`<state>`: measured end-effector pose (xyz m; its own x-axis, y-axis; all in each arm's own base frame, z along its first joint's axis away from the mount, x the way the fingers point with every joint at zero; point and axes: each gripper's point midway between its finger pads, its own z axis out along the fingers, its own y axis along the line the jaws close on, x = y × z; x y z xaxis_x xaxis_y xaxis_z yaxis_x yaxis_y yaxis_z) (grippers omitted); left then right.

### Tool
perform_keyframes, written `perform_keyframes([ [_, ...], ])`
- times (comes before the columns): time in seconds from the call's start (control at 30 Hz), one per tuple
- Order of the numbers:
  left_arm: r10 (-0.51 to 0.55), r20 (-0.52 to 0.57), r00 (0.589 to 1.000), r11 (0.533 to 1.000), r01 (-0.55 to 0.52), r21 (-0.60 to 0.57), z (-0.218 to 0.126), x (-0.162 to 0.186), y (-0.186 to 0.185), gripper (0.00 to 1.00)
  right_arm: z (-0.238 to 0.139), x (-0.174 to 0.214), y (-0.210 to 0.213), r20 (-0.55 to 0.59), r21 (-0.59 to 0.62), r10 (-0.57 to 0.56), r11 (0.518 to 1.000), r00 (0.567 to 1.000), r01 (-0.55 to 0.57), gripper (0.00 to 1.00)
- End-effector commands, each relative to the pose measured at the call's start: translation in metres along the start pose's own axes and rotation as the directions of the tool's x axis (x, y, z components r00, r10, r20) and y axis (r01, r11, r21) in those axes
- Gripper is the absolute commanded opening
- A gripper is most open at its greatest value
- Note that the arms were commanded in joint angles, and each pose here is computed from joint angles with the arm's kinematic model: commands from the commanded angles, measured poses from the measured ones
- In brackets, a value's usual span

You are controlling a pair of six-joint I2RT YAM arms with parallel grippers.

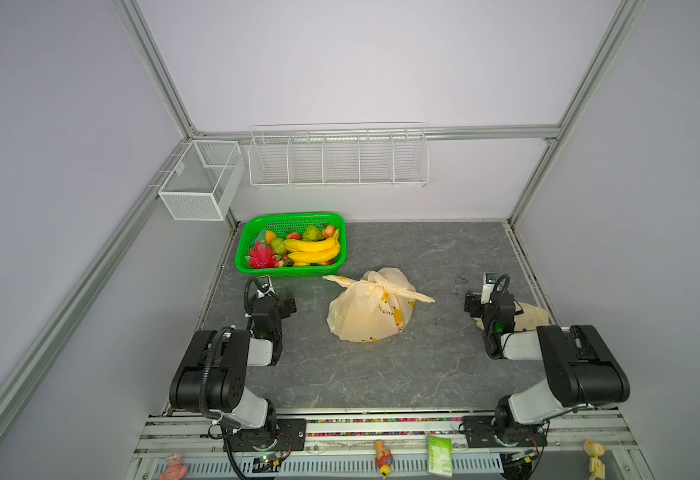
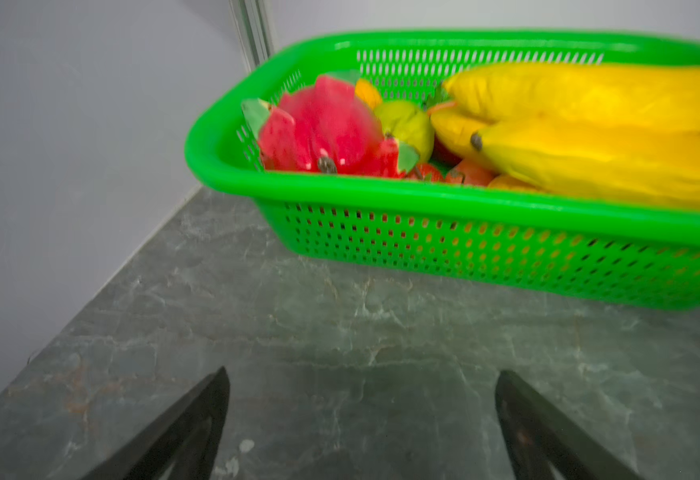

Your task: Place the fake fruits into the plastic bag and tie a complex knot

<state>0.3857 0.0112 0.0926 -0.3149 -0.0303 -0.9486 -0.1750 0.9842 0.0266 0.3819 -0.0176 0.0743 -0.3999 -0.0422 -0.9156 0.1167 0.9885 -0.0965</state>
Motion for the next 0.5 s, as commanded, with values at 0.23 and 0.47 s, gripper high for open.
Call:
perform_keyframes([
  [0.23,-0.011,0.065,0.998,1.0,0.012,-0.019,0.0092,-0.0265,0.0027,0.99,0.0024,-0.0219,0.0026,0.064,-0.029,0.021,0.999,0.998,-0.019,0.89],
  [0.47,-0.013,0.073,0.997,1.0,0.014,-0.02,0.0093,-0.0273,0.003,0.99,0.0023,-0.0215,0.0029,0.06,-0.03,0.022,0.999,0.998,-0.02,0.89],
])
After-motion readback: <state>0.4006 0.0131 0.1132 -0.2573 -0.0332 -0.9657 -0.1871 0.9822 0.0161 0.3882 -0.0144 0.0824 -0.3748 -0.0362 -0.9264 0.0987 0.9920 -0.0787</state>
